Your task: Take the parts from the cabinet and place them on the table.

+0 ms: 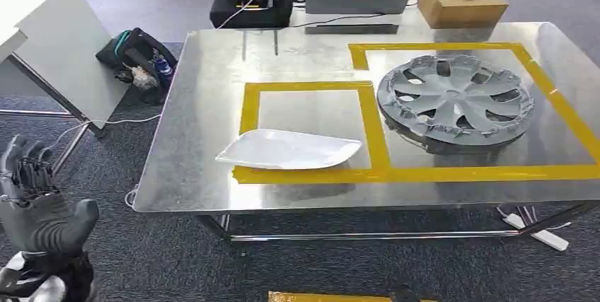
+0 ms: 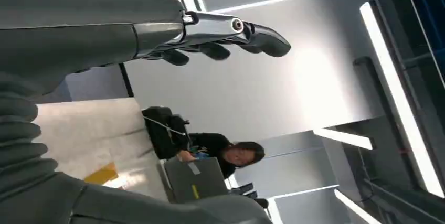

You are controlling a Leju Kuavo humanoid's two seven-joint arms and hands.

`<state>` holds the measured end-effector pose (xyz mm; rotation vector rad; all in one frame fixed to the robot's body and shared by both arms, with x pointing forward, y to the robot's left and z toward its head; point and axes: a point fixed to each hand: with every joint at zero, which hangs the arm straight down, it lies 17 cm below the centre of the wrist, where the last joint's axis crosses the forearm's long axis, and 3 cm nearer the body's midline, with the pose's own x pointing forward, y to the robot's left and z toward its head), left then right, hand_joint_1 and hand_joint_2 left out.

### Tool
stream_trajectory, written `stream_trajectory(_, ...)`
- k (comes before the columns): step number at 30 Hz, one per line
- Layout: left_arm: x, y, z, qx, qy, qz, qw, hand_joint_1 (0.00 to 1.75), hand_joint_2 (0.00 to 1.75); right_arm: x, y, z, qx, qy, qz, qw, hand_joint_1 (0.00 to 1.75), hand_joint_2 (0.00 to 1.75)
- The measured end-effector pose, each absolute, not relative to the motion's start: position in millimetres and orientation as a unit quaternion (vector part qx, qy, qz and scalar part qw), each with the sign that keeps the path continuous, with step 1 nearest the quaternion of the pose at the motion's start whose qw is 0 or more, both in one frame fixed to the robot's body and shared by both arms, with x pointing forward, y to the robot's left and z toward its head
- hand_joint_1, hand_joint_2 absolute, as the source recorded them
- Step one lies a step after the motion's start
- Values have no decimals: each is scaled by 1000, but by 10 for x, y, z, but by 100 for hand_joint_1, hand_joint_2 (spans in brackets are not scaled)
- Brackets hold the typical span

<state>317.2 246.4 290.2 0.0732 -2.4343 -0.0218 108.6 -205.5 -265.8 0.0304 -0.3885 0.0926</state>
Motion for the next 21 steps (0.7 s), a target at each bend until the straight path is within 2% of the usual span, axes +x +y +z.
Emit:
stream_trajectory(9, 3018, 2706, 2927, 48, -937, 0, 347, 0, 0, 1016, -2085, -2682, 9, -180, 40, 983, 0, 0)
stream_trajectory(21, 2996, 2725, 2948, 27, -938, 1, 346, 0, 0, 1074, -2103, -2665, 7, -194, 28, 981, 0, 0)
